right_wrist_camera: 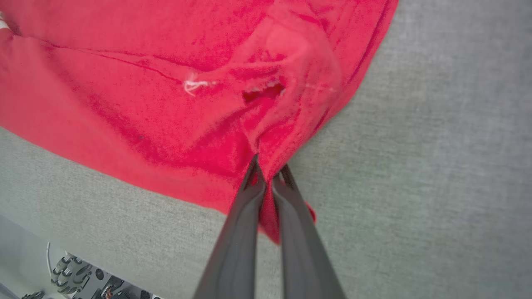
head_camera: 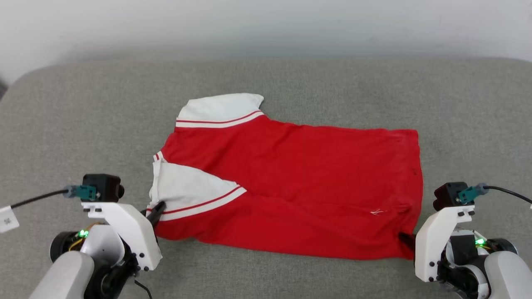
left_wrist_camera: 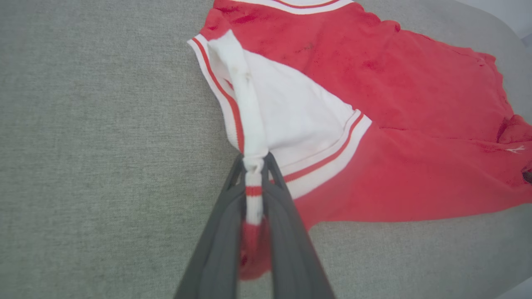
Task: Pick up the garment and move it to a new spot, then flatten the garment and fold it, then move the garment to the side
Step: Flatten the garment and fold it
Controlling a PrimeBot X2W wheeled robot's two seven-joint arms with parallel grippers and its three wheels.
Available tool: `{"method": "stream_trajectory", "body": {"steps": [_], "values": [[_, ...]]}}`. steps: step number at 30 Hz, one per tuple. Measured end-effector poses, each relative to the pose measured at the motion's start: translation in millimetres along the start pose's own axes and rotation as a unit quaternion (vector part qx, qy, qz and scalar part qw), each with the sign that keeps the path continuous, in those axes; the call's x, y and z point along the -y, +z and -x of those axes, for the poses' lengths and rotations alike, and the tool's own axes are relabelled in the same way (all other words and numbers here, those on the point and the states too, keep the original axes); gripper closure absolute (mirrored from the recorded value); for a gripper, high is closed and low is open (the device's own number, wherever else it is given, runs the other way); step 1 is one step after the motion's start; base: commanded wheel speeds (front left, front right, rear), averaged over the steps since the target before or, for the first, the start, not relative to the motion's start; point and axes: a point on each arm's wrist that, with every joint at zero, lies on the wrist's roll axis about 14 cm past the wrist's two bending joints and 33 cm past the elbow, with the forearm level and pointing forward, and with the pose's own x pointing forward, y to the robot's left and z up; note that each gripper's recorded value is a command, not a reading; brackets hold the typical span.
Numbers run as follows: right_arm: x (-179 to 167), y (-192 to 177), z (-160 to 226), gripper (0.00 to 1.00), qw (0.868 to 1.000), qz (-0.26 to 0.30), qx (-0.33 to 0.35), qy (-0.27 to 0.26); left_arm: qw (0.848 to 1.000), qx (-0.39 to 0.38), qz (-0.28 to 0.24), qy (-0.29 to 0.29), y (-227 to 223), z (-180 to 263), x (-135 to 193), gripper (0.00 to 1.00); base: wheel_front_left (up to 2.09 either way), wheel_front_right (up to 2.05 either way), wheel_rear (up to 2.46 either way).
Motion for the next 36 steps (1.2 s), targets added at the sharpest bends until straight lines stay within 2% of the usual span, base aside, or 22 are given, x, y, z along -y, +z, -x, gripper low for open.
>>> {"method": "stream_trajectory", "body": {"steps": [5,12,15,20,21,22,23,26,31,36], "values": [[-8.0,21.6,21.6,1.00,0.998,0.030,0.058,0.006,0.999,0.025,0.016,0.012,-2.2,17.6,0.7,1.00,0.00,0.00,0.00],[-20.6,24.7,50.7,1.00,0.993,0.057,0.099,0.016,0.998,0.054,0.030,0.032,-11.2,51.9,-0.4,1.00,0.00,0.00,0.00],[-23.2,21.1,59.6,1.00,0.992,0.061,0.106,0.018,0.997,0.055,0.035,0.038,-19.9,64.8,-0.3,1.00,0.00,0.00,0.00],[-13.0,-3.2,59.2,0.98,0.996,0.041,0.080,0.009,0.997,0.026,0.062,0.041,-47.9,69.8,1.2,1.00,0.00,0.00,0.00],[-11.9,-7.5,57.2,0.69,0.996,0.031,0.077,0.010,0.997,0.022,0.066,0.041,-50.7,68.2,2.4,0.95,0.00,0.00,0.00],[-10.0,-13.0,54.8,0.00,0.997,0.028,0.069,0.007,0.997,0.020,0.071,0.039,-52.9,66.3,3.6,0.56,0.00,0.00,0.00],[-6.5,-18.0,52.5,0.00,0.998,0.025,0.065,0.002,0.996,0.016,0.076,0.036,-56.2,64.2,5.2,0.00,0.00,0.00,0.00],[-4.5,-19.4,48.6,0.00,0.996,0.014,0.083,0.001,0.996,0.010,0.079,0.037,-61.7,57.9,4.8,0.00,0.00,0.00,0.00],[-1.9,4.0,57.4,0.00,0.985,0.017,0.173,-0.005,0.994,0.081,0.052,0.052,-25.8,52.0,-5.7,0.00,0.00,0.00,0.00],[5.1,41.9,80.0,0.00,0.956,0.024,0.290,-0.025,0.987,0.152,0.012,0.051,18.2,47.9,-3.1,0.00,0.00,0.00,0.00]]}}
